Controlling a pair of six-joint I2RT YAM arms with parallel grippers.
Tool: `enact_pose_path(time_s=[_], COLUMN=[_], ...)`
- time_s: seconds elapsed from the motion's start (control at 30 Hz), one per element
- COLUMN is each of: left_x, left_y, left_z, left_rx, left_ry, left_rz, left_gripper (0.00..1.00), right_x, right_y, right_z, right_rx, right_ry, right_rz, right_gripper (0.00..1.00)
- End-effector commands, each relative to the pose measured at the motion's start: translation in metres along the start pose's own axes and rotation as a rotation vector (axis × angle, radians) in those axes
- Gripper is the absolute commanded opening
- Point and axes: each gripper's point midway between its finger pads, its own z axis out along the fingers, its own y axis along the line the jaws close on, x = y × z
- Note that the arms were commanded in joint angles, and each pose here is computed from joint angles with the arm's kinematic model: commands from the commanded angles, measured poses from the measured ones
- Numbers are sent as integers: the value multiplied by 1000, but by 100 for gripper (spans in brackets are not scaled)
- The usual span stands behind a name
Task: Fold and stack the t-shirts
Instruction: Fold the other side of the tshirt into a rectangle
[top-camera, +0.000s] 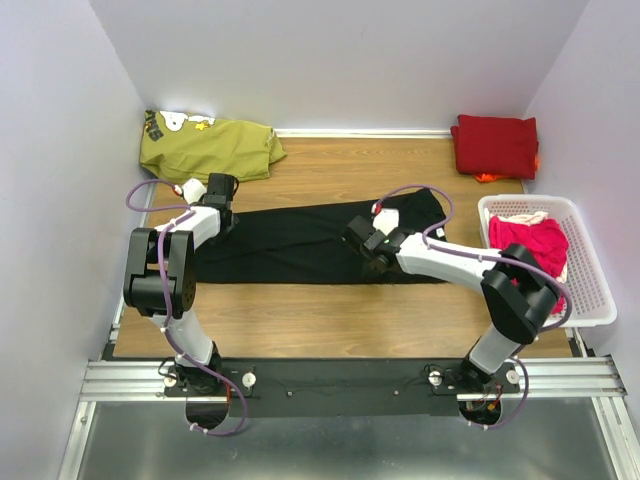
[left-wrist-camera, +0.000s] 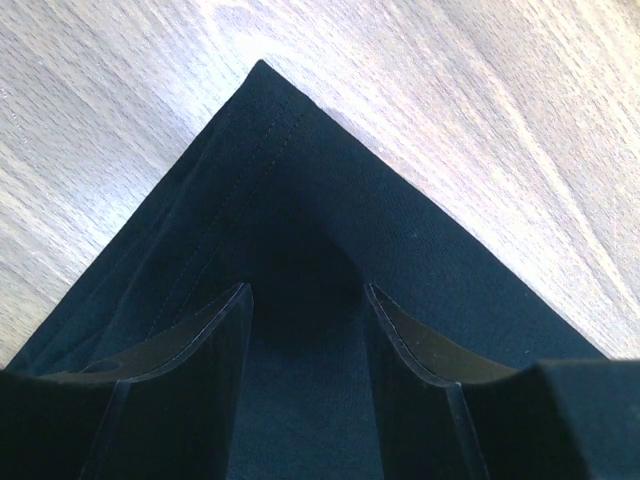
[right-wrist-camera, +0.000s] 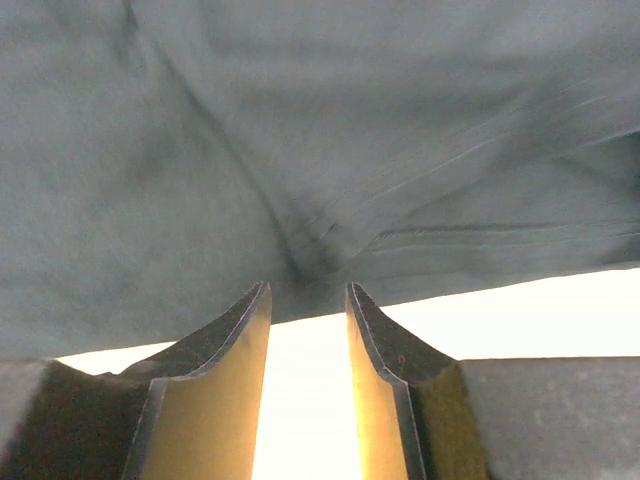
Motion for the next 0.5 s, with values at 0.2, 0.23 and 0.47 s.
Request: enact_pose_path(time_s=[0.2, 0.23, 0.47], left_x=[-4, -5, -4], left_y=[-3, -4, -2], left_z=[1, 0, 0], left_rx=[10, 12, 9], left_ry=[-9, -11, -10], left_rz=[10, 8, 13], left_gripper=[57, 56, 57], right_x=[-62, -61, -50], right_y=[-18, -18, -23], right_z=[-9, -6, 13], right_rx=[136, 145, 188], right_ry=[-183, -176, -138], right_rz=[27, 18, 2], right_gripper=[45, 44, 42])
